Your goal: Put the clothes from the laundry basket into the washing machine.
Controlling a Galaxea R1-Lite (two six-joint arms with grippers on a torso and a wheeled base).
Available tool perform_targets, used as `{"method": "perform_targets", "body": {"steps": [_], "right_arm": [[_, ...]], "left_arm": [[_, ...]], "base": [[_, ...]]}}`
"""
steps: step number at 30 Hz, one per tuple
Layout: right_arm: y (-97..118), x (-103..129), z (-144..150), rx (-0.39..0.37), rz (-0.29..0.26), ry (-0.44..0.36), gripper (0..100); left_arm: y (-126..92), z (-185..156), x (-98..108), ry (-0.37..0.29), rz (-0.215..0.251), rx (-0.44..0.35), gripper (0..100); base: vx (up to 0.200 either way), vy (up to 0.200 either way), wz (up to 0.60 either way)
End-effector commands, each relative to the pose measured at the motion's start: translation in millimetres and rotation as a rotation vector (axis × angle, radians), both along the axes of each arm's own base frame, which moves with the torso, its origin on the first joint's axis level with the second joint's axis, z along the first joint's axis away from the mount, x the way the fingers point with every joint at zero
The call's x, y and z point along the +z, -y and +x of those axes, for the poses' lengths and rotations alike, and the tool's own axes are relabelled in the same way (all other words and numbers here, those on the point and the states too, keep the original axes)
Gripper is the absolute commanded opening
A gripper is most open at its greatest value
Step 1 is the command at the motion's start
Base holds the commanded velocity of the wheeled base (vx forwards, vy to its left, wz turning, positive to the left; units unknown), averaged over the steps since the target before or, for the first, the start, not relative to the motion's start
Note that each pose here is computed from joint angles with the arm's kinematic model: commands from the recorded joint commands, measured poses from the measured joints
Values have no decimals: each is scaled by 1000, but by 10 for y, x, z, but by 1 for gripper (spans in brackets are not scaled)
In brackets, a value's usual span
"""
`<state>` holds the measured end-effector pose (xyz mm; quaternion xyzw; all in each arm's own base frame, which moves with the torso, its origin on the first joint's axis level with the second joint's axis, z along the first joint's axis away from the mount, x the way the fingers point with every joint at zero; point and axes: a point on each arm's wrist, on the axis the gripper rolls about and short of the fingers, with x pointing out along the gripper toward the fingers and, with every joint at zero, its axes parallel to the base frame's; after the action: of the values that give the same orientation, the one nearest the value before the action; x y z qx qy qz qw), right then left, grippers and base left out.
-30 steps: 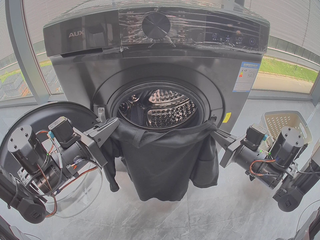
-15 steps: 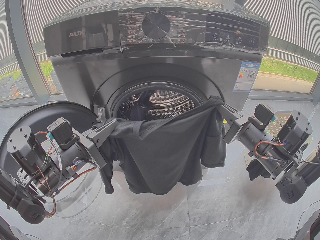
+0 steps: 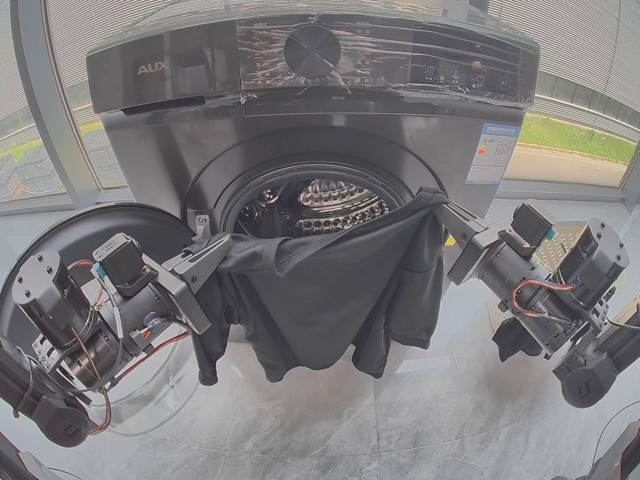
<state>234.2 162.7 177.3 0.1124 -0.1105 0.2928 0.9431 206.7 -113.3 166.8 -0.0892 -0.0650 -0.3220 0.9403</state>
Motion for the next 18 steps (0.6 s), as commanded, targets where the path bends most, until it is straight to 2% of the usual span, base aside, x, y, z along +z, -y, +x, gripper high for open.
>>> {"method": "perform_targets", "body": {"steps": [1,18], "right_arm": [[-2,3,-3,1,1,1,0],[-6,12,-13,7,4,2,0]], "left_arm": [[1,1,-9,-4,0,-1,0],[-1,-3,40,14,-11,-1,0]], "base": [[0,0,0],[0,0,0]]}}
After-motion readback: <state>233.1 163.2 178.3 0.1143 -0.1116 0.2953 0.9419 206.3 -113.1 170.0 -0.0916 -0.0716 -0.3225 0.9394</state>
